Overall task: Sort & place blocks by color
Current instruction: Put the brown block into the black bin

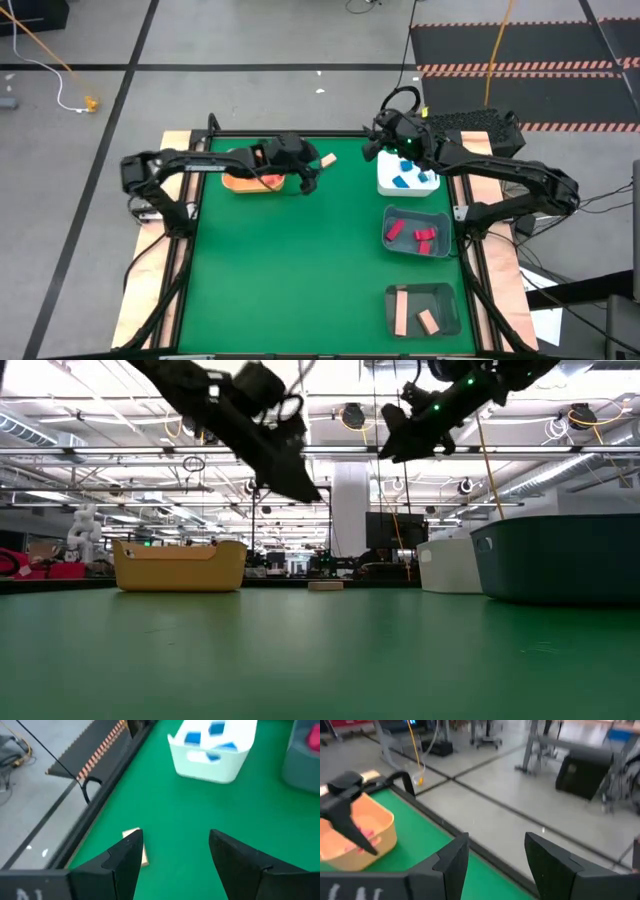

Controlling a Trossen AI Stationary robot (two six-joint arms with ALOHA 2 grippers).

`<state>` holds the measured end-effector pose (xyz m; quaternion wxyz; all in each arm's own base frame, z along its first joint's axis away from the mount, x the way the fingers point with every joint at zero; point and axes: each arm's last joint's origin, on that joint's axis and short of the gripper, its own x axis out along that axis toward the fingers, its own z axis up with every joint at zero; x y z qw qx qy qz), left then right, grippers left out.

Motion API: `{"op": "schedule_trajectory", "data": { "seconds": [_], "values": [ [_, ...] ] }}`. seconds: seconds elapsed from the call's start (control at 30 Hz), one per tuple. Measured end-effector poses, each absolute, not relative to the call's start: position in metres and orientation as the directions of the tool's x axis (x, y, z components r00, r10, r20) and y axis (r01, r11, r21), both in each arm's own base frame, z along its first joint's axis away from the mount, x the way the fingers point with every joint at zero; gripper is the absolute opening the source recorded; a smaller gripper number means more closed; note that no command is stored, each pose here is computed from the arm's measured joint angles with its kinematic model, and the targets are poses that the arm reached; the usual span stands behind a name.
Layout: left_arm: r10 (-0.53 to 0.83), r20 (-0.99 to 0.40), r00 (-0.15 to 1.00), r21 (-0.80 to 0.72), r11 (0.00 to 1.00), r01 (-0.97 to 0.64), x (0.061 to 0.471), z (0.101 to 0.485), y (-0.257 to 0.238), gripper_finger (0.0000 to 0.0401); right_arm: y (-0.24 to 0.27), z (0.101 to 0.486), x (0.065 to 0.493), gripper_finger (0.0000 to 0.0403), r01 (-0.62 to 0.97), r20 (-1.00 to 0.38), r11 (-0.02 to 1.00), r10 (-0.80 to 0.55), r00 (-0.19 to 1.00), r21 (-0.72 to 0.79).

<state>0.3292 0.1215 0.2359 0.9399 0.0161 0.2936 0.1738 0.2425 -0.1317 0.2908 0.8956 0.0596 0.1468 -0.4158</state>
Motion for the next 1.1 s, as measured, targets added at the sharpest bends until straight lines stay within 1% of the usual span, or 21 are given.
{"op": "schedule_trajectory", "data": {
  "seconds": [0.1, 0.23, 0.3, 0.4, 0.53, 0.83, 0.93, 1.1],
  "values": [
    [0.349, -0.553, 0.757, 0.138, 0.934, -0.330, 0.342, 0.214, 0.127, 0.0227, -0.127, 0.287, 0.234, 0.0185, 0.775, -0.394, 0.632, -0.711, 0.583, 0.007],
    [0.467, -0.583, 0.665, 0.190, 0.874, -0.447, 0.348, 0.187, 0.137, 0.0227, -0.123, 0.279, 0.226, 0.0185, 0.802, -0.499, 0.596, -0.683, 0.533, 0.040],
    [0.477, -0.604, 0.639, 0.157, 0.857, -0.492, 0.348, 0.177, 0.145, 0.0227, -0.122, 0.275, 0.223, 0.0185, 0.813, -0.537, 0.581, -0.672, 0.510, 0.046],
    [0.427, -0.623, 0.656, 0.040, 0.854, -0.518, 0.349, 0.164, 0.154, 0.0227, -0.120, 0.271, 0.220, 0.0185, 0.824, -0.579, 0.565, -0.658, 0.482, 0.043],
    [0.408, -0.637, 0.655, -0.020, 0.840, -0.542, 0.351, 0.150, 0.159, 0.0227, -0.120, 0.270, 0.220, 0.0185, 0.826, -0.584, 0.562, -0.656, 0.478, 0.046],
    [0.411, -0.659, 0.629, -0.044, 0.815, -0.578, 0.353, 0.124, 0.169, 0.0227, -0.120, 0.270, 0.220, 0.0185, 0.820, -0.583, 0.572, -0.658, 0.477, 0.025],
    [0.412, -0.644, 0.645, -0.015, 0.836, -0.549, 0.355, 0.125, 0.169, 0.0227, -0.120, 0.270, 0.220, 0.0185, 0.817, -0.583, 0.577, -0.658, 0.477, 0.018],
    [0.405, -0.654, 0.639, 0.050, 0.866, -0.498, 0.355, 0.124, 0.167, 0.0227, -0.120, 0.270, 0.220, 0.0185, 0.812, -0.583, 0.584, -0.658, 0.477, 0.005]
  ]
}}
